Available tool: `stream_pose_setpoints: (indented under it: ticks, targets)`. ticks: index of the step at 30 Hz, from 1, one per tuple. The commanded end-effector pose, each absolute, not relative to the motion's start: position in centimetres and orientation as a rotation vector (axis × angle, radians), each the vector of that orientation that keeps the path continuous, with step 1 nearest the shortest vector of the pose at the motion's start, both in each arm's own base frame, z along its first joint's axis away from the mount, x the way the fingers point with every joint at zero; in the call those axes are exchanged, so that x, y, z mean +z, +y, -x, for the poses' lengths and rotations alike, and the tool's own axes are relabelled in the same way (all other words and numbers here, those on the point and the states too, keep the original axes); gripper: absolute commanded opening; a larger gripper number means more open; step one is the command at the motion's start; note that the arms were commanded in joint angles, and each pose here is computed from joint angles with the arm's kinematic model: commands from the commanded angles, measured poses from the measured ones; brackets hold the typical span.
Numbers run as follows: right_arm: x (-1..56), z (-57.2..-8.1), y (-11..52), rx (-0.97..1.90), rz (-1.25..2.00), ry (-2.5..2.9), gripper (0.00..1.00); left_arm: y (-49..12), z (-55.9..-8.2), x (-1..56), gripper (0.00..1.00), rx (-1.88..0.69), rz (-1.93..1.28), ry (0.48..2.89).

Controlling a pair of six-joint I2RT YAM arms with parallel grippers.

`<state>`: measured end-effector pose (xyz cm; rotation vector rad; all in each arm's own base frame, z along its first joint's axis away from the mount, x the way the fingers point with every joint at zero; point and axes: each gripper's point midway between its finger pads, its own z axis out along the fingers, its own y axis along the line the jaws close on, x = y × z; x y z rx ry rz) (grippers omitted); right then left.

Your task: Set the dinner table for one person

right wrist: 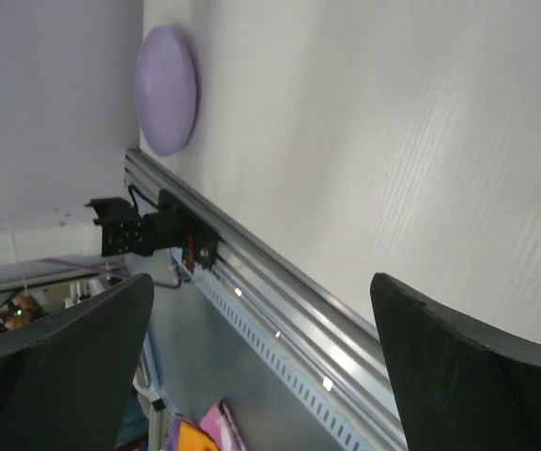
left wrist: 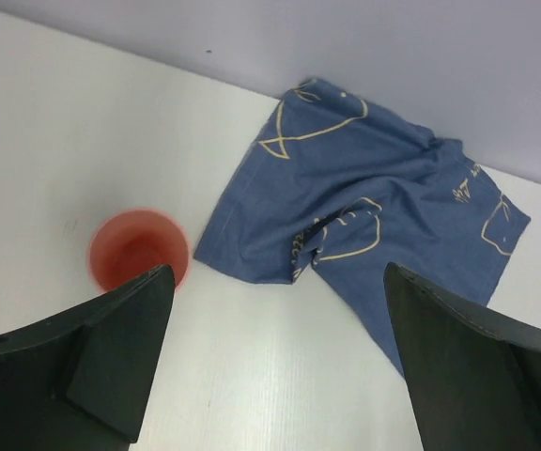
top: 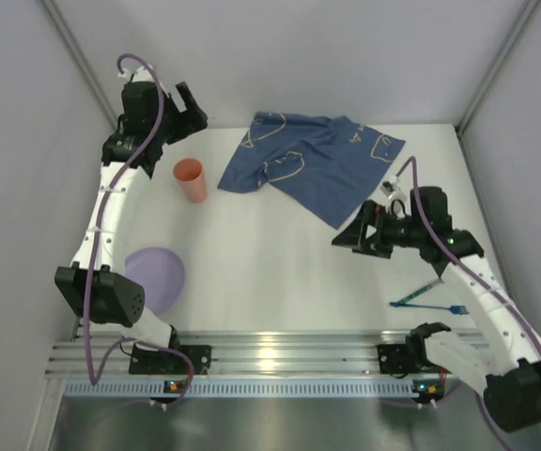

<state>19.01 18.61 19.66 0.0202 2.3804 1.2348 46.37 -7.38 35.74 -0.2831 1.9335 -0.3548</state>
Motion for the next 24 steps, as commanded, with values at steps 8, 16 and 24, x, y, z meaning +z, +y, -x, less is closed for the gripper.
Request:
stream_pose_setpoints:
  ticks: [8, 16, 24]
  targets:
    - [19.5, -35.1, 14.1, 0.630, -0.358, 2.471, 1.00, -0.5, -43.0, 35.7, 0.99, -0.344, 0.683, 1.951]
    - [8.6, -38.2, 11.3, 0.536, -0.684, 2.707, 1.00, -4.7, -39.3, 37.0, 0.98, -0.432, 0.533, 1.957]
    - [4.4, -41.8, 13.3, 0.572, -0.691, 2.711, 1.00, -7.7, -37.9, 32.2, 0.93, -0.427, 0.443, 2.096]
